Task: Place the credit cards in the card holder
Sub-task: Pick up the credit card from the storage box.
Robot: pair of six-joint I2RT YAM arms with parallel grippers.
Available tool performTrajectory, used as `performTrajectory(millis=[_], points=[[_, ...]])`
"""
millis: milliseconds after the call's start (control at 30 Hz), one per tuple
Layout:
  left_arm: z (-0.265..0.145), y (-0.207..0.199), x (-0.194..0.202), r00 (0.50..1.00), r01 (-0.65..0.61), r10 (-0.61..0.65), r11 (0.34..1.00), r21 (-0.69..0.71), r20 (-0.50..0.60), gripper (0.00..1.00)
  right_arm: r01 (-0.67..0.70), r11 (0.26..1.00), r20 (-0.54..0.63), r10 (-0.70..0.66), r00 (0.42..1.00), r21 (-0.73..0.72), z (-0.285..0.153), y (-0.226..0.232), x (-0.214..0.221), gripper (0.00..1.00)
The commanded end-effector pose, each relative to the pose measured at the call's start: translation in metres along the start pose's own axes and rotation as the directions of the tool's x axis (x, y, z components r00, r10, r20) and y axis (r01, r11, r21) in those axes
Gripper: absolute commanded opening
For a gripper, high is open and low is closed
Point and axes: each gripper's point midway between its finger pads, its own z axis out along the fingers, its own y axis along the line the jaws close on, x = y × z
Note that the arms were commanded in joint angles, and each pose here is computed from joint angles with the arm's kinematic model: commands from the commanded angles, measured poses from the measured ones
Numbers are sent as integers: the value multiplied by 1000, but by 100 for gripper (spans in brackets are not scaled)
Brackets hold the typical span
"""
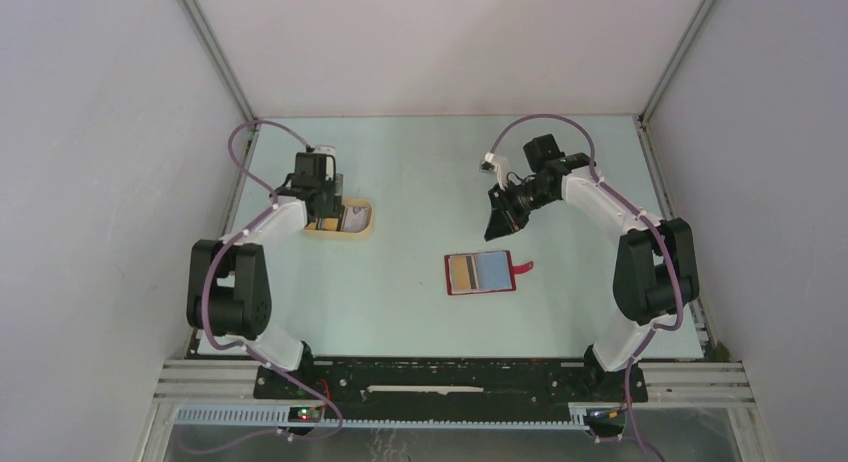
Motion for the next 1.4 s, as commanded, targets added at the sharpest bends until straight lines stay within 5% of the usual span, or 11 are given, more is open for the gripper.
performTrajectory(millis=[0, 600, 1367], points=[[6, 1, -19, 999, -35, 35, 999, 26, 2, 63, 36, 999, 30, -37, 999, 9, -7, 1, -9, 22], [28, 5, -6, 995, -69, 68, 998, -10, -78, 54, 30, 1000, 33, -30, 999, -4, -6, 1, -9, 22], [16, 20, -14, 998, -42, 39, 998, -54, -47, 39, 31, 999, 35, -30, 999, -13, -7, 3, -9, 22]])
